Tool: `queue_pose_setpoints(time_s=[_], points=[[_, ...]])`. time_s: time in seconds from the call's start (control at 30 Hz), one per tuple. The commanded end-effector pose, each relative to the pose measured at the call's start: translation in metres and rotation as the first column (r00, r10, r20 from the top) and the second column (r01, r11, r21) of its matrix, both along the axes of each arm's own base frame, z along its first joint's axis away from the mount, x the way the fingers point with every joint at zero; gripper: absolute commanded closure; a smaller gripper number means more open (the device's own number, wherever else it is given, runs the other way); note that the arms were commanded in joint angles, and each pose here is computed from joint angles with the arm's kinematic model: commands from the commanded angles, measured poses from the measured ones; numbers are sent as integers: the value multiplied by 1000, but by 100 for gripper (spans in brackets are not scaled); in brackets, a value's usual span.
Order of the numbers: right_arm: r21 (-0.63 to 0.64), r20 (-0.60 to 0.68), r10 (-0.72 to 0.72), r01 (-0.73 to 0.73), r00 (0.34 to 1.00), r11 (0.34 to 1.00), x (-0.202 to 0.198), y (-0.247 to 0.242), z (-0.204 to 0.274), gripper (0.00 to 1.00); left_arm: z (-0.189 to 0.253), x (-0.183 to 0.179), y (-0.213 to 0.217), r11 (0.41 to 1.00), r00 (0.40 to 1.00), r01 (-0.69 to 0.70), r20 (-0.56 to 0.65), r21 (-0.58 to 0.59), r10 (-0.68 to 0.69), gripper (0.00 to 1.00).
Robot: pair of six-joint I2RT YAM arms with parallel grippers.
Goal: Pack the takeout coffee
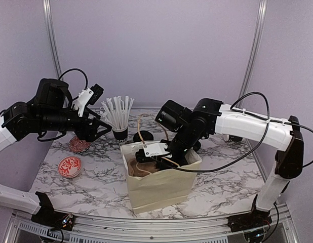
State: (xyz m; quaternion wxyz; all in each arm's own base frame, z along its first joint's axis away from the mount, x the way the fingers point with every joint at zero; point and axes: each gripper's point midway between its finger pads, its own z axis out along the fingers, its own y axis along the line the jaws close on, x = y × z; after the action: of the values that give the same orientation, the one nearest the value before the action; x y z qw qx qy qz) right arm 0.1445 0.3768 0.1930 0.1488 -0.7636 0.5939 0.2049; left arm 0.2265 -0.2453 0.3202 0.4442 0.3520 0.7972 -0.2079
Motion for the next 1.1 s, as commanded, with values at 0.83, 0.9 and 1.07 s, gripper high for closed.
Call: queue_pose_setpoints(time_s=[0.83,0.9,1.07], points=[[-306,73,-34,55,997,950,12,-19,-89,63,-31,8,-1,999,999,-17,-37,49,18,24],[-279,76,-29,49,997,959,12,-16,-78,57,-31,8,-1,999,999,-15,-35,51,17,24],[-194,76,4,10,997,981,4,-14,-40,42,-30,2,-7,1000,998,14,-61,23,-13,24]])
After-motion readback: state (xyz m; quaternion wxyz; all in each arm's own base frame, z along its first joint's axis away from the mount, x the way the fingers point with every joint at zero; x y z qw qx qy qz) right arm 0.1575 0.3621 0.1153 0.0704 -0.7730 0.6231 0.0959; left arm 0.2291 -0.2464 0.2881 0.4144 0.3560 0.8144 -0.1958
